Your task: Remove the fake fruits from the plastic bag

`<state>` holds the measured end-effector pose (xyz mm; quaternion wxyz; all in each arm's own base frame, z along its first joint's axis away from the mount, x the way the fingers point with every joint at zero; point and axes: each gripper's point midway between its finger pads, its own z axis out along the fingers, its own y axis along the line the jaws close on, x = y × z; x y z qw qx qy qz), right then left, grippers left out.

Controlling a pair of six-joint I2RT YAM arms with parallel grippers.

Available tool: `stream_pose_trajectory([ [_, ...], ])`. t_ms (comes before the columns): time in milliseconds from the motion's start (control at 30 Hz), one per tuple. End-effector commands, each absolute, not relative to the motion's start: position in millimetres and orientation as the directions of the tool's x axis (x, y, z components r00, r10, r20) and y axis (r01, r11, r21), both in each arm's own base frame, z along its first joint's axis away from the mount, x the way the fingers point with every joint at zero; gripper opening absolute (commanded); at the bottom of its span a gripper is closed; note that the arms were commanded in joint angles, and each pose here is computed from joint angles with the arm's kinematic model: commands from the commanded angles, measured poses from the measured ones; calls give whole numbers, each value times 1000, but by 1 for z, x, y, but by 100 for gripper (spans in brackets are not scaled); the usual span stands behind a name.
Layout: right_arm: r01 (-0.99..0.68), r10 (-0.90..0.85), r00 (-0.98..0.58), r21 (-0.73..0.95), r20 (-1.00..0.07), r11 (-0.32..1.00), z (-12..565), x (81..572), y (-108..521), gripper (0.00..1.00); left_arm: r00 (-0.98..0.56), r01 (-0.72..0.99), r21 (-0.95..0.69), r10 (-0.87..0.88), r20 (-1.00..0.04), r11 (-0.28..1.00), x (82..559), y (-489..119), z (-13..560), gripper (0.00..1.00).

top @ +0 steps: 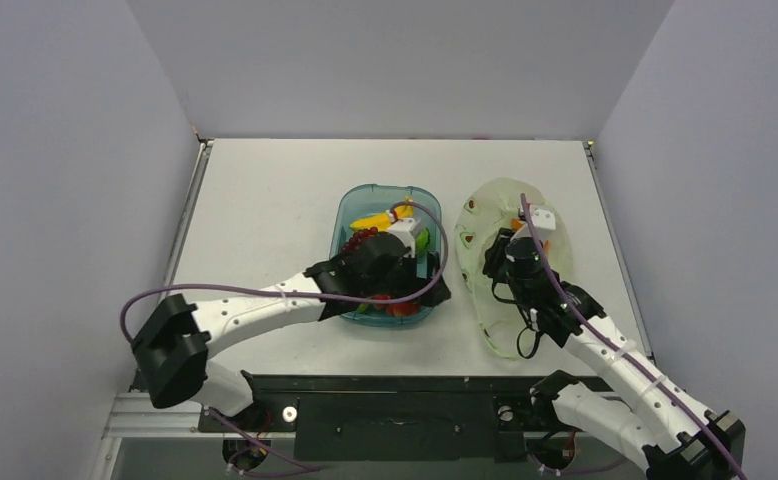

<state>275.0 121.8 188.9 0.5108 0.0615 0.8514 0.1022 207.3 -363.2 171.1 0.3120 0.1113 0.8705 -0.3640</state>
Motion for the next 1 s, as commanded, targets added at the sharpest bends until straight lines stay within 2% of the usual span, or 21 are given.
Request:
stream_pose_trajectory([
  [0,154,252,-474,203,-843,967,167,271,75,29,-784,507,-678,-41,-619,533,195,-437,203,88],
  [100,215,288,-489,206,-823,954,151,270,58,30,-808,496,-728,-55,-586,473,194,-465,196,86],
  [367,332,415,-495,275,-763,902,129,302,31,32,-829,470,-662,34,-558,584,203,-498,119,84],
  [533,331,431,-503,293,-749,897,132,327,32,32,-841,456,-665,42,-539,591,204,-504,104,83],
  [700,338,432,-509,288,-745,896,130,342,33,32,-846,446,-673,33,-532,590,204,-504,96,74],
  [767,343,428,-501,281,-752,896,134,345,31,32,-854,440,-674,43,-519,593,203,-503,90,66],
  [867,343,416,-481,271,-772,899,144,346,28,32,-852,447,-674,50,-521,588,203,-504,89,46],
  [900,348,416,-471,269,-777,898,146,346,26,33,-852,446,-674,49,-521,588,204,-504,88,43],
  [967,357,421,-475,268,-773,895,142,349,25,33,-854,446,-675,56,-517,588,205,-505,87,26],
])
